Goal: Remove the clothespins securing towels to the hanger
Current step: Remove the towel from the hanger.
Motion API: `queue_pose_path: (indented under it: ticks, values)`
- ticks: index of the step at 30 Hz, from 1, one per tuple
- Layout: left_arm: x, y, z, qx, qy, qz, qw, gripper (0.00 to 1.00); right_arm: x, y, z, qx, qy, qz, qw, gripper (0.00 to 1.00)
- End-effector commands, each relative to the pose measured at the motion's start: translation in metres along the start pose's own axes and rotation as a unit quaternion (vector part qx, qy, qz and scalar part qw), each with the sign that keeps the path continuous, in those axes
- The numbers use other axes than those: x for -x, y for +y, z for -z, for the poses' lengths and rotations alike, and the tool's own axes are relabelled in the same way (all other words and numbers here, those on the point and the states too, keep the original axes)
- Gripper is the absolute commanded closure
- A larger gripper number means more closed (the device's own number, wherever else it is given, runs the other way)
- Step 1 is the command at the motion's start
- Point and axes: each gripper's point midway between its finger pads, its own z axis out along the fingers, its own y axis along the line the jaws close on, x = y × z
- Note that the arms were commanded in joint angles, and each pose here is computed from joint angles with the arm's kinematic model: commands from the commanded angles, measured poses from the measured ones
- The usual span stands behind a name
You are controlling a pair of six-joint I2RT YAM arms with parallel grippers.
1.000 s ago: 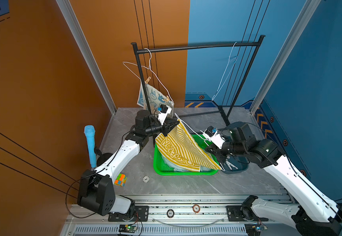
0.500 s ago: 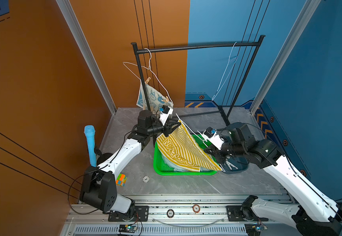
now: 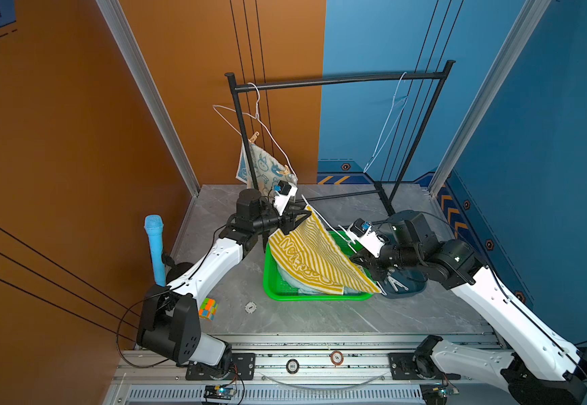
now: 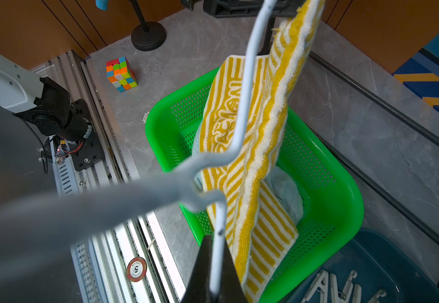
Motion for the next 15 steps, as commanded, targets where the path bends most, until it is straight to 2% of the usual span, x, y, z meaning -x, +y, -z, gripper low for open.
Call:
queue_pose_path:
  ticks: [1, 11, 15]
  values:
    - [0.0137, -0.0067, 0.0025, -0.004, -0.014, -0.024, 1.000, 0.63, 0.0020, 0.0003, -0.0009, -0.003, -0.008, 0.004, 1.000, 1.00]
    - [0.0119, -0.0056, 0.0044, 0.003, -0.013, -0.030, 0.999, 0.64, -0.0021, -0.0026, -0.0075, -0.005, 0.004, 0.000, 1.000, 1.00]
    - [0.0081, -0.0012, 0.0042, 0.013, -0.010, -0.029, 0.999, 0.59, -0.0022, -0.0036, -0.0074, -0.007, 0.004, -0.001, 1.000, 1.00]
